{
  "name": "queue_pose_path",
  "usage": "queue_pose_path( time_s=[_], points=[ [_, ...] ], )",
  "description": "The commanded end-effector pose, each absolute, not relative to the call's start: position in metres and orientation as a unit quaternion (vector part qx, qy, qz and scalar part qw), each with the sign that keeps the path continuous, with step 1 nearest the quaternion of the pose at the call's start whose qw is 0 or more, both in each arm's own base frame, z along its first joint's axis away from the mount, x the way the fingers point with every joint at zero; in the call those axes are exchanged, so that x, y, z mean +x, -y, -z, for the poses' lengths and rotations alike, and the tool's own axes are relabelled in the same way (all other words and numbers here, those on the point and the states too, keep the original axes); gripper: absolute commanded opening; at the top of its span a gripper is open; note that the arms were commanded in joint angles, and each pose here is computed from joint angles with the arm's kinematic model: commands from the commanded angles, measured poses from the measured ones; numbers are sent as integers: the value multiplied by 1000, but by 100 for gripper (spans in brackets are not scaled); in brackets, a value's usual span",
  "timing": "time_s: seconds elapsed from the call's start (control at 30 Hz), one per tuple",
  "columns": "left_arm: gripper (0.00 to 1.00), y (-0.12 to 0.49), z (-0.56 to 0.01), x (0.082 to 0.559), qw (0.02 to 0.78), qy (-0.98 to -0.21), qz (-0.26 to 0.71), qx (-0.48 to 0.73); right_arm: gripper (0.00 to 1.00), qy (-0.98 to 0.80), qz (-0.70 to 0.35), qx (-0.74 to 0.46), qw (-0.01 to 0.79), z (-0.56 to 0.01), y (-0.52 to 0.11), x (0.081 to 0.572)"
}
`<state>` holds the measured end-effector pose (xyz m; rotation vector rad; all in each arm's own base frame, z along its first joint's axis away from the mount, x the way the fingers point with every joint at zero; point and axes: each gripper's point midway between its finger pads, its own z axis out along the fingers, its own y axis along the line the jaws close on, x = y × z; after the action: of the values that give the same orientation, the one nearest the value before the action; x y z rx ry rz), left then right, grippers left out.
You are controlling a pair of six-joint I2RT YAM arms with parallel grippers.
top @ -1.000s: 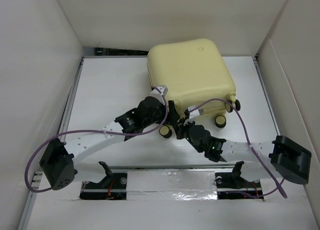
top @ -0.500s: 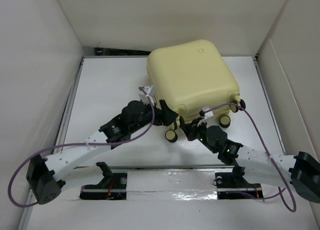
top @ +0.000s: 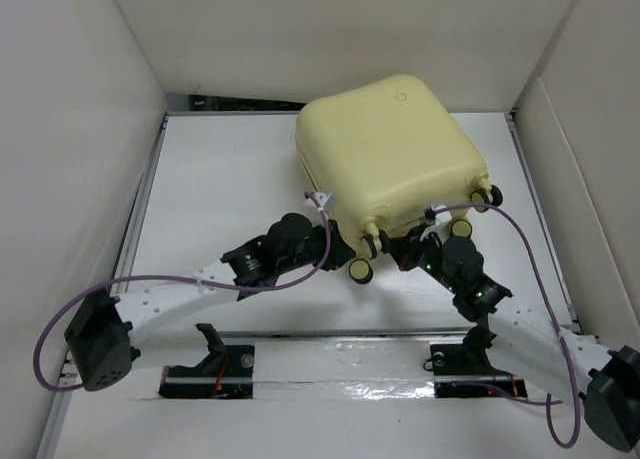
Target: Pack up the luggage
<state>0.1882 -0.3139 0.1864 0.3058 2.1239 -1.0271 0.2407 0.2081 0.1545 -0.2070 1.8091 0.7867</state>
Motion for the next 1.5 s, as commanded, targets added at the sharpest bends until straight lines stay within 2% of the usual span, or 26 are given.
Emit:
queue_pose_path(
  time_s=[0.0,0.43,0.77,0.9,1.0,1.03,1.1,1.13,1.17,1.3,1.47],
  points=[
    [9,348,-242,194,403,-775,463,150,0,-720,-308,-69,618,-193,-186,264],
    [8,417,-260,218,392,-753,492,194,0,-729,-365,-55,576,-155,-220,230],
    [0,456,-270,250,408,-747,494,181,0,-718,-411,-27,561,-157,-264,197],
    [0,441,-286,247,424,-743,485,180,0,-732,-372,-11,570,-158,-260,204],
    [11,403,-289,241,453,-748,461,152,0,-739,-337,2,583,-154,-242,211],
    [22,390,-289,243,466,-752,446,137,0,-746,-327,1,580,-148,-238,213],
    [35,359,-276,234,471,-765,423,117,0,-747,-323,1,582,-148,-230,219],
    [47,348,-272,233,476,-769,413,107,0,-748,-320,0,582,-146,-228,220],
    [51,340,-268,230,475,-773,409,98,0,-749,-316,-1,583,-145,-225,222],
    [52,313,-234,206,444,-799,392,99,0,-748,-306,-9,589,-149,-217,234],
    [52,339,-209,174,374,-798,451,138,0,-747,-309,-12,588,-150,-220,237]
  ],
)
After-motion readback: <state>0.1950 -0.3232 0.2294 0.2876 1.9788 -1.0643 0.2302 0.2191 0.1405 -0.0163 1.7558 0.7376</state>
